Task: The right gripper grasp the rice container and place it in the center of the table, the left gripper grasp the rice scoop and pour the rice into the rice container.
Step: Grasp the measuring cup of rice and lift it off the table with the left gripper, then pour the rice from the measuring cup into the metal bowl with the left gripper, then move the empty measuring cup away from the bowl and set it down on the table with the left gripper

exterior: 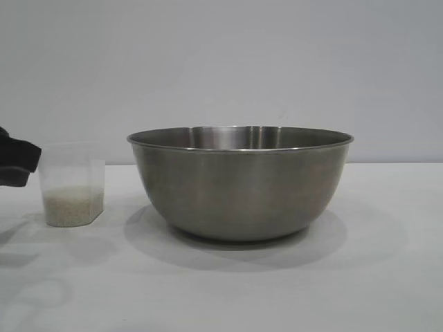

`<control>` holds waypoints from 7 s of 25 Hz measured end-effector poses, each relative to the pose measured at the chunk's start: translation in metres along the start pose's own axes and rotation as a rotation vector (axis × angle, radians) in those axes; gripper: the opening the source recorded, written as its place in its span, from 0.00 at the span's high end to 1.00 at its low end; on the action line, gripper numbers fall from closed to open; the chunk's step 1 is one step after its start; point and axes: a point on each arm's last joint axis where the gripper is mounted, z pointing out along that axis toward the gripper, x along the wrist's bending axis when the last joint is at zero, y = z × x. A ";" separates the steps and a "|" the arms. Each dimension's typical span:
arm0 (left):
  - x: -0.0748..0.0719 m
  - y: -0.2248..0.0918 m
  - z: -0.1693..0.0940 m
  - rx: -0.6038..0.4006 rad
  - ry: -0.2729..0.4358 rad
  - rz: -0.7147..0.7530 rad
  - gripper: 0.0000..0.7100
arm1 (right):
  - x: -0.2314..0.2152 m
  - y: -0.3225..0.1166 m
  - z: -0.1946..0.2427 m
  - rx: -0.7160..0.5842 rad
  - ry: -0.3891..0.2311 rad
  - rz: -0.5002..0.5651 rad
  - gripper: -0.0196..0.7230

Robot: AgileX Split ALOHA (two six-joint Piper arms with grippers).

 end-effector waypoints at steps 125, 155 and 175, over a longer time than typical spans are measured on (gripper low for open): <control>-0.109 0.127 0.019 -1.509 0.083 2.404 1.00 | 0.000 0.000 0.000 0.000 0.000 0.000 0.27; -0.088 0.147 0.036 -0.815 -0.423 0.949 1.00 | 0.000 0.000 0.000 0.000 0.000 0.000 0.27; -0.023 0.107 0.041 -0.403 -0.024 0.042 1.00 | 0.000 0.000 0.000 0.000 0.000 0.000 0.27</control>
